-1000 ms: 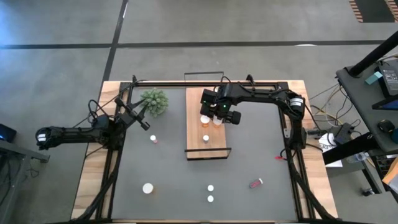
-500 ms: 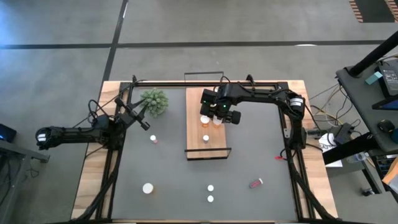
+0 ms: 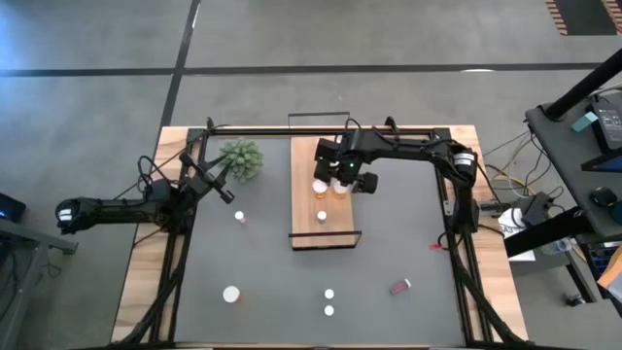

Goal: Pick and place medicine bottles onto shelf by color
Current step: Put the left blue pill bottle aligned with the other blue pill bottle on the shelf

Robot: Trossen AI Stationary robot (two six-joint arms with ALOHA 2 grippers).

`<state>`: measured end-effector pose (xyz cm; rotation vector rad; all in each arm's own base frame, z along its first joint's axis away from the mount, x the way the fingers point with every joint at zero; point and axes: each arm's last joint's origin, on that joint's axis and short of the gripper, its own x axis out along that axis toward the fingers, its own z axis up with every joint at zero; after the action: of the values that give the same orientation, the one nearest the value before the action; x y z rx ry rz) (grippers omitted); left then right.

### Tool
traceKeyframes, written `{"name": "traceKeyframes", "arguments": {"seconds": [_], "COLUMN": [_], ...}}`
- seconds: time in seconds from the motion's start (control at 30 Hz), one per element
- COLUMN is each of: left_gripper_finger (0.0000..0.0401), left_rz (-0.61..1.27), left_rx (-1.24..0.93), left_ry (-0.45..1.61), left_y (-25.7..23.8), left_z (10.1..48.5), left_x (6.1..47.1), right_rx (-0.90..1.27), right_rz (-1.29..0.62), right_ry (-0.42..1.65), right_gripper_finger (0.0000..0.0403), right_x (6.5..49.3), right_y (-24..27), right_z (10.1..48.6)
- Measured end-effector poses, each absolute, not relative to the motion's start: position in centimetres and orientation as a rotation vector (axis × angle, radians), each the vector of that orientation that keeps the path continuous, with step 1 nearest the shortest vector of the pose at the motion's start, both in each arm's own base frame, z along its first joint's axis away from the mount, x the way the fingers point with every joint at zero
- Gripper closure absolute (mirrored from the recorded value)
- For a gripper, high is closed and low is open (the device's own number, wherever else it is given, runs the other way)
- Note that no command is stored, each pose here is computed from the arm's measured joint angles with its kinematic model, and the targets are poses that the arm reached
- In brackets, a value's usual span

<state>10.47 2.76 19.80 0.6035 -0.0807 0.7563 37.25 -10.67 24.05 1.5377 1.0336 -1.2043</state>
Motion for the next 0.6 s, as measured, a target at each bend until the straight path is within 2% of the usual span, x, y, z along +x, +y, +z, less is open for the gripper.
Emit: {"name": "traceKeyframes", "arguments": {"seconds": [0.33, 0.6], "left_gripper_finger": [0.0329, 0.0329], "left_rz": [0.756, 0.756], "left_rx": [0.603, 0.603], "left_ry": [-0.080, -0.080], "left_y": [2.8, 2.8], "left_z": [19.8, 19.8], "left_x": [10.5, 10.5], "right_rx": [1.434, 1.334], "right_rz": [-1.224, -1.351], "right_ry": [0.942, 0.904], "right_gripper_finger": [0.0039, 0.0039], "right_x": [33.4, 29.4], "right_y": [-8.5, -2.4], "right_z": [30.0, 33.7]}}
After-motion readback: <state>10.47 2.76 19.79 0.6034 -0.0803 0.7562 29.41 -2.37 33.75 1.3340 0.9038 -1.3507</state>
